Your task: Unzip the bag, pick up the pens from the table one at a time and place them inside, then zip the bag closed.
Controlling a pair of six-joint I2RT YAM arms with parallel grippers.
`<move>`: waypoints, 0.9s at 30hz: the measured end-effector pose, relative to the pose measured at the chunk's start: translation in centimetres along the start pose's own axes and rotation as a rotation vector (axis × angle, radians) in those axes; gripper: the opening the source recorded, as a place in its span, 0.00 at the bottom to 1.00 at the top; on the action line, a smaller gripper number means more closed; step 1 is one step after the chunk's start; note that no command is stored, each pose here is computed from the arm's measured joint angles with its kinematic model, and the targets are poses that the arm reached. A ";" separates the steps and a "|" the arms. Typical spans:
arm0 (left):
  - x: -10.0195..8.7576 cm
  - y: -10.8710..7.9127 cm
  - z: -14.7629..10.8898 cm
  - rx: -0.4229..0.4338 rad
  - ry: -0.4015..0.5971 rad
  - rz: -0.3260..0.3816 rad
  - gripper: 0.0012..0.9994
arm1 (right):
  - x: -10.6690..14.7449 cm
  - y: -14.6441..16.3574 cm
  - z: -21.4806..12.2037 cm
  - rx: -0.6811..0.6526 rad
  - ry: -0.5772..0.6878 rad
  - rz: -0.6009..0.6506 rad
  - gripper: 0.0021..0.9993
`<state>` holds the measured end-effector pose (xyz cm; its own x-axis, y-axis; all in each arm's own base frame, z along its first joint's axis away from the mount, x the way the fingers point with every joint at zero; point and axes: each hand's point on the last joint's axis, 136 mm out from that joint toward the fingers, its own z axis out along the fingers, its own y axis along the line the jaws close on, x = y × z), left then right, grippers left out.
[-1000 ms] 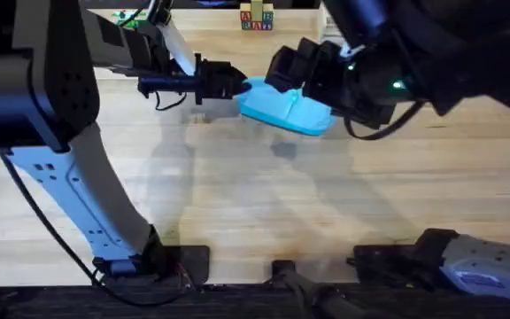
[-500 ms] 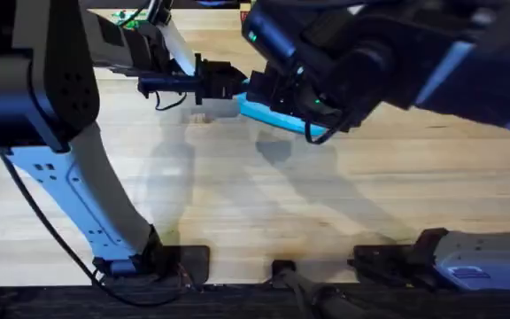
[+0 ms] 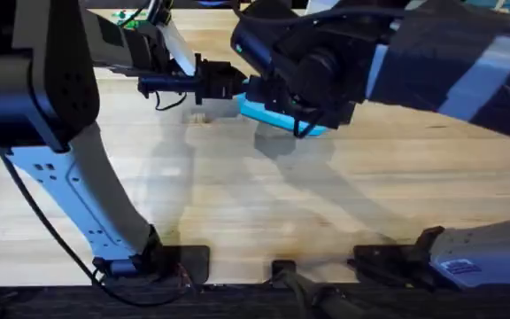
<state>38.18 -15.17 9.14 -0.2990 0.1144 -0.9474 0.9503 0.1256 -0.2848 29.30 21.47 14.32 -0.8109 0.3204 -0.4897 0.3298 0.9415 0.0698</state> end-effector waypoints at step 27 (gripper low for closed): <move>0.0 0.0 0.0 0.000 0.001 0.000 0.04 | -3.3 0.4 4.3 0.011 -0.042 0.112 0.97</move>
<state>38.18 -15.17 9.12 -0.2993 0.1150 -0.9472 0.9502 0.1260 -0.2850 34.22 20.35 12.21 -0.7478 0.4183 -0.5157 0.4225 0.8988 0.1163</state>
